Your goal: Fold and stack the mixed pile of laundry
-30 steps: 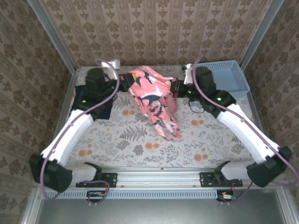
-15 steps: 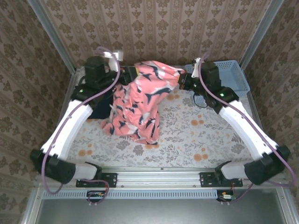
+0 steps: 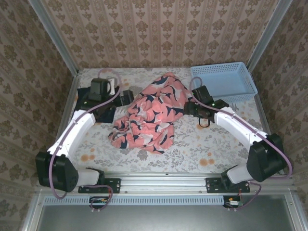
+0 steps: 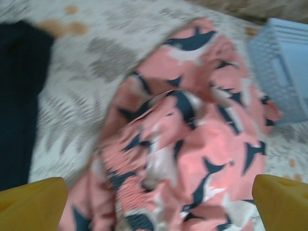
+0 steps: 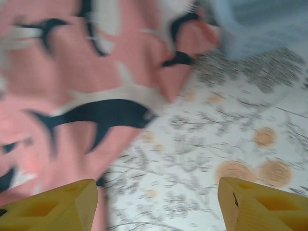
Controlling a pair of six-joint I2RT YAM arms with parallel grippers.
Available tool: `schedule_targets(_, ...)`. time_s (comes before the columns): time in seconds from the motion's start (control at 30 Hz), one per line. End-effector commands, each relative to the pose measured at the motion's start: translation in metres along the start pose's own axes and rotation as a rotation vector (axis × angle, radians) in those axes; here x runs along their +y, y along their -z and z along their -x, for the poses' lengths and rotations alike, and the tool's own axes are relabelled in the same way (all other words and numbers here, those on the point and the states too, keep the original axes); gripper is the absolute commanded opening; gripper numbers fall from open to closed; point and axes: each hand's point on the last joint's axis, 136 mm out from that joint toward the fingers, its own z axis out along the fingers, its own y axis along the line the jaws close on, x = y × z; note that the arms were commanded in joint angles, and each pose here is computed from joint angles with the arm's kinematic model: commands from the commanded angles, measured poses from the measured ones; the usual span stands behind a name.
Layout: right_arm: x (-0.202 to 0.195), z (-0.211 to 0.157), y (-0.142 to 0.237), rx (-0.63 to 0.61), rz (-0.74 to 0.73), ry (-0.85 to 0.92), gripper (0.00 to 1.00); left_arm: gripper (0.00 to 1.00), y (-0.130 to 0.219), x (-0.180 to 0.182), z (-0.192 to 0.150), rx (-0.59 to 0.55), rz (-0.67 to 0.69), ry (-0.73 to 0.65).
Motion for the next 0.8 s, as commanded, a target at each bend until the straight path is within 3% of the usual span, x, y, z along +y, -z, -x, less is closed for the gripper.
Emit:
schedule_targets(0.0,0.054,0.017,0.004,-0.037,0.107,0.092,0.67,1.00,-0.004,0.043,-0.058,0.146,0.092,0.155)
schedule_targets(0.13,0.113,0.011,-0.026,-0.011,0.153,0.189,0.68,1.00,0.000,0.067,-0.113,0.242,0.160,0.237)
schedule_targets(0.27,0.142,0.014,-0.059,0.010,0.185,0.182,0.69,0.99,0.012,0.080,-0.144,0.276,0.205,0.276)
schedule_targets(0.47,0.129,0.016,-0.126,0.061,0.031,0.210,0.70,0.91,0.030,0.089,-0.172,0.335,0.250,0.259)
schedule_targets(0.57,0.114,0.008,-0.153,0.130,-0.009,0.145,0.69,0.65,0.022,0.088,-0.184,0.353,0.220,0.282)
schedule_targets(0.7,0.090,-0.018,-0.158,0.193,-0.052,0.088,0.66,0.21,0.004,0.092,-0.180,0.318,0.208,0.316)
schedule_targets(0.77,0.075,-0.031,-0.151,0.209,-0.074,0.068,0.66,0.10,-0.002,0.093,-0.174,0.302,0.211,0.314)
